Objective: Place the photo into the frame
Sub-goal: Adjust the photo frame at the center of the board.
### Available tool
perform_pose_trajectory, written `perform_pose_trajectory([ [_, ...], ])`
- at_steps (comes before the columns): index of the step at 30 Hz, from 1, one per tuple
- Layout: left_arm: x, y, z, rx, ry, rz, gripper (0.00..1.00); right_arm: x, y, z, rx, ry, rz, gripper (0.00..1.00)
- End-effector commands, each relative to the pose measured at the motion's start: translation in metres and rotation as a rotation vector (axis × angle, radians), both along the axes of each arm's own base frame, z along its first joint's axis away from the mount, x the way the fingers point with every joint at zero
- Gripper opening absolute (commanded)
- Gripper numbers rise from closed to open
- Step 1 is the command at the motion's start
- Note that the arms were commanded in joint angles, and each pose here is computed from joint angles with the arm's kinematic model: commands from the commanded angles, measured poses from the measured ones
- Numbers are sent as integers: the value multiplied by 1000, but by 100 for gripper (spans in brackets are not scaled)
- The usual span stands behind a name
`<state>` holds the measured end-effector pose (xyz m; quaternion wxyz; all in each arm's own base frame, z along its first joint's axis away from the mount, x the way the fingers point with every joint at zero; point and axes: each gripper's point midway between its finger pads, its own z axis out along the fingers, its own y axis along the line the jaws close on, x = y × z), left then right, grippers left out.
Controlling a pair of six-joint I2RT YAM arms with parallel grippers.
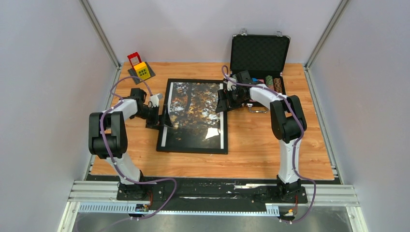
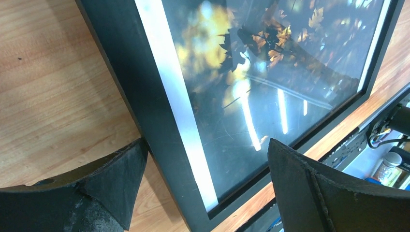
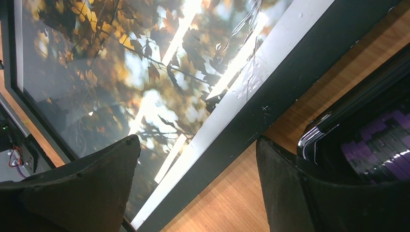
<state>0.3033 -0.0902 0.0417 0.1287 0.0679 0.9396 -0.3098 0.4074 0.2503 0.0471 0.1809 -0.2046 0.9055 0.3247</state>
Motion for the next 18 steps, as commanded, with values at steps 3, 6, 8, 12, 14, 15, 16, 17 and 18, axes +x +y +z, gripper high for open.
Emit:
perform_pose_trajectory([
  [3, 1, -19, 15, -70, -39, -62, 100, 9, 18, 38, 48, -96, 41, 86],
  [6, 1, -19, 19, -70, -51, -62, 100, 10, 15, 43, 36, -113, 34, 86],
  [8, 3, -17, 21, -55, -63, -58, 100, 10, 11, 50, 33, -126, 25, 86],
  [12, 7, -11, 27, -8, -102, -44, 100, 7, 5, 63, 26, -154, 10, 89],
  [14, 11, -6, 31, 29, -129, -31, 100, 6, 1, 72, 16, -193, 25, 90],
  [15, 12, -4, 35, 40, -145, -25, 100, 4, 0, 75, 13, -201, 25, 91],
  [16, 14, -1, 35, 62, -156, -17, 100, 3, -1, 78, 10, -208, 23, 92],
  [17, 15, 1, 40, 72, -172, -11, 100, 2, -2, 81, 10, -216, 22, 93],
  [18, 16, 4, 40, 93, -181, -1, 100, 1, -4, 84, 7, -222, 21, 94],
])
